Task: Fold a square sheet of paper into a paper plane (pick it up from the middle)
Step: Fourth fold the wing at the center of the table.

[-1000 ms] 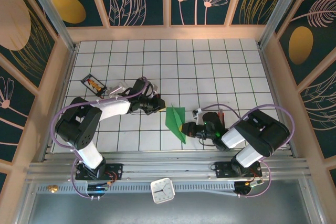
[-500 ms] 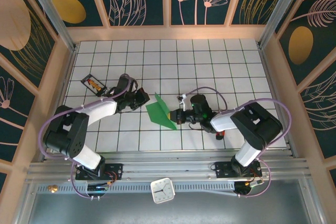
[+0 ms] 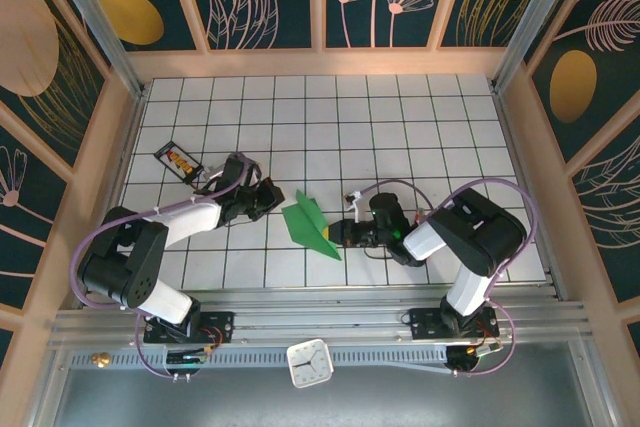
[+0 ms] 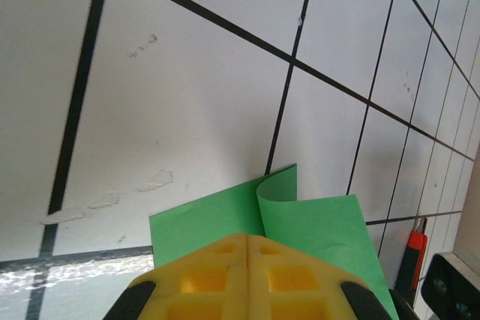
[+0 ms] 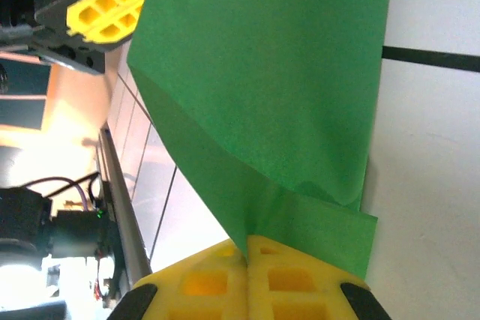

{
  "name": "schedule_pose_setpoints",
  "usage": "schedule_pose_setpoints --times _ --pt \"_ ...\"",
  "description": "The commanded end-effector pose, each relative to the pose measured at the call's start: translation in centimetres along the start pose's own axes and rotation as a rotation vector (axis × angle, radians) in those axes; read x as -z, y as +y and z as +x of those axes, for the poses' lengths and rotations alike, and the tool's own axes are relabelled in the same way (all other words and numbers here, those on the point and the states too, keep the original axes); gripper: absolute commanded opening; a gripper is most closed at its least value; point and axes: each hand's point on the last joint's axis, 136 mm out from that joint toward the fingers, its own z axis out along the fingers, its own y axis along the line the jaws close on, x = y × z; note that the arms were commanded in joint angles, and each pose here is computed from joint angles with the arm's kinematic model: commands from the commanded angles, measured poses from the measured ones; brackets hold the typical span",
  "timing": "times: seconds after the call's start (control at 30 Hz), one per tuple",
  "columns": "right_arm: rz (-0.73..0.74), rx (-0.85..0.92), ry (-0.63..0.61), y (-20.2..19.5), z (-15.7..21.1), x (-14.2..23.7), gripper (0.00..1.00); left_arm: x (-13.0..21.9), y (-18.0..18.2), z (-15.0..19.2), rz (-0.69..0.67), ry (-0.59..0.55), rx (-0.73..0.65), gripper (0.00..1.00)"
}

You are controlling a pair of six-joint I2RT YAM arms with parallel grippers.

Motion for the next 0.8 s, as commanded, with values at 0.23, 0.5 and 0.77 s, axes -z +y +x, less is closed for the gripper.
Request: schedule_pose_setpoints --times 0.23,0.5,0.77 --pt "-0.026 -0.091 -0.123 -0.4 -0.8 1.2 0.00 -1.2 -1.8 1.9 0.039 0.057 -0.015 0.00" --pt "0.058 -0.135 -0.165 -2.0 -0.8 1.7 0.00 -1.6 -2.3 2.5 0.040 0.072 -0.020 0.00" --pt "0.052 -0.161 -0.208 -2.1 -1.0 2.0 0.00 -1.9 -2.6 2.6 0.044 0.079 -0.026 0.00"
